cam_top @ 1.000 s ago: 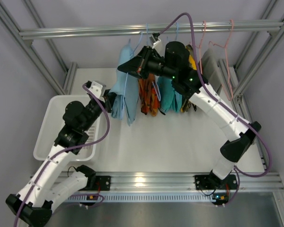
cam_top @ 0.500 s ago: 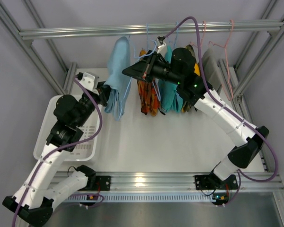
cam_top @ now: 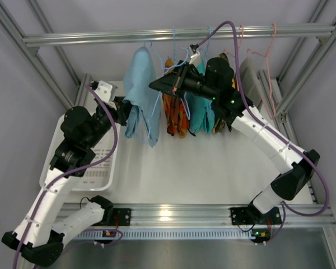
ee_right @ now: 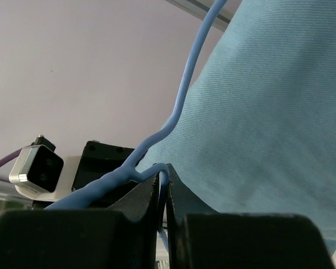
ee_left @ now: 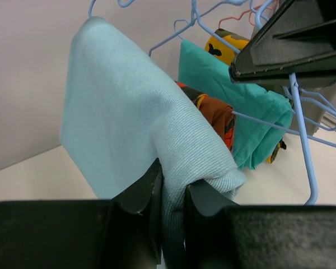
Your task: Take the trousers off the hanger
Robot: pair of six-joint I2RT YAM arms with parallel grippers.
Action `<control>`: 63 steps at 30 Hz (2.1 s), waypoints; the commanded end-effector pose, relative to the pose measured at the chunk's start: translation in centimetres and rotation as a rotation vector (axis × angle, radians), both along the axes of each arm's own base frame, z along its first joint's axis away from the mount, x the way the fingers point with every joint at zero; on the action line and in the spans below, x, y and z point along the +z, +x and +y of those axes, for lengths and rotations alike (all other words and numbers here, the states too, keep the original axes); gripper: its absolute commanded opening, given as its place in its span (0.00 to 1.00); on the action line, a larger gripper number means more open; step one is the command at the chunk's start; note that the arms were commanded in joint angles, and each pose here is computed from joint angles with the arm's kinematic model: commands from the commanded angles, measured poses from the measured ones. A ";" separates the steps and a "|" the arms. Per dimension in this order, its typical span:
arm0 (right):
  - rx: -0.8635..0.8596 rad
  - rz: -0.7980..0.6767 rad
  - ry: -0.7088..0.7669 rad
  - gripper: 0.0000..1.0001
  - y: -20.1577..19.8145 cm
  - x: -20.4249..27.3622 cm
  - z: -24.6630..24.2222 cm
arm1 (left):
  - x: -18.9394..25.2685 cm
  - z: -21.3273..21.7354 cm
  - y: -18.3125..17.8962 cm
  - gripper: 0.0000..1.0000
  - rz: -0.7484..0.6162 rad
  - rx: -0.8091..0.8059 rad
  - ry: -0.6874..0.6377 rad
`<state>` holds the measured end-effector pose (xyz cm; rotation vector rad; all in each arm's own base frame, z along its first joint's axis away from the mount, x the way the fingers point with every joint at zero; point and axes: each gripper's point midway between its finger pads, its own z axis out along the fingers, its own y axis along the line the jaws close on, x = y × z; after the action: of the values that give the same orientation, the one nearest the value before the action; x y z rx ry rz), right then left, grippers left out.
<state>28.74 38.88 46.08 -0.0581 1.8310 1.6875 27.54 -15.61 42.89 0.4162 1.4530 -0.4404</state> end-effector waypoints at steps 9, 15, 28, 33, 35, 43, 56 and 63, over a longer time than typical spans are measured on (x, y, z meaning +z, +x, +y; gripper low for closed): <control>-0.068 -0.264 0.099 0.00 -0.4 9.7 -3.0 | 3.0 0.0 -4.3 0.00 -0.209 -0.110 -0.051; -0.081 -0.295 0.113 0.00 -0.8 11.3 -3.6 | -0.3 0.0 -3.5 0.00 -0.145 -0.095 -0.018; -0.083 -0.287 0.122 0.00 -0.4 11.7 -3.3 | -2.2 -3.0 -4.2 0.32 -0.108 -0.269 0.014; -0.077 -0.284 0.132 0.00 -0.4 11.9 -3.1 | -2.4 -3.8 -3.6 0.34 -0.098 -0.291 0.018; -0.075 -0.286 0.137 0.00 -0.5 12.1 -3.1 | -2.7 -4.0 -3.2 0.35 -0.089 -0.294 0.023; -0.062 -0.285 0.154 0.00 -0.9 12.6 -2.5 | -3.0 -5.0 -2.0 0.36 -0.071 -0.311 0.006; -0.084 -0.233 0.146 0.00 0.0 11.8 -1.4 | -1.8 -5.6 -3.0 0.57 -0.114 -0.364 -0.036; -0.092 -0.210 0.147 0.00 0.4 11.6 -1.1 | -2.4 -5.9 -3.5 0.66 -0.116 -0.388 -0.003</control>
<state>31.03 39.18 49.95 -0.0192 1.7996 1.6091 24.99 -21.27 37.92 0.6921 1.3844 -0.7142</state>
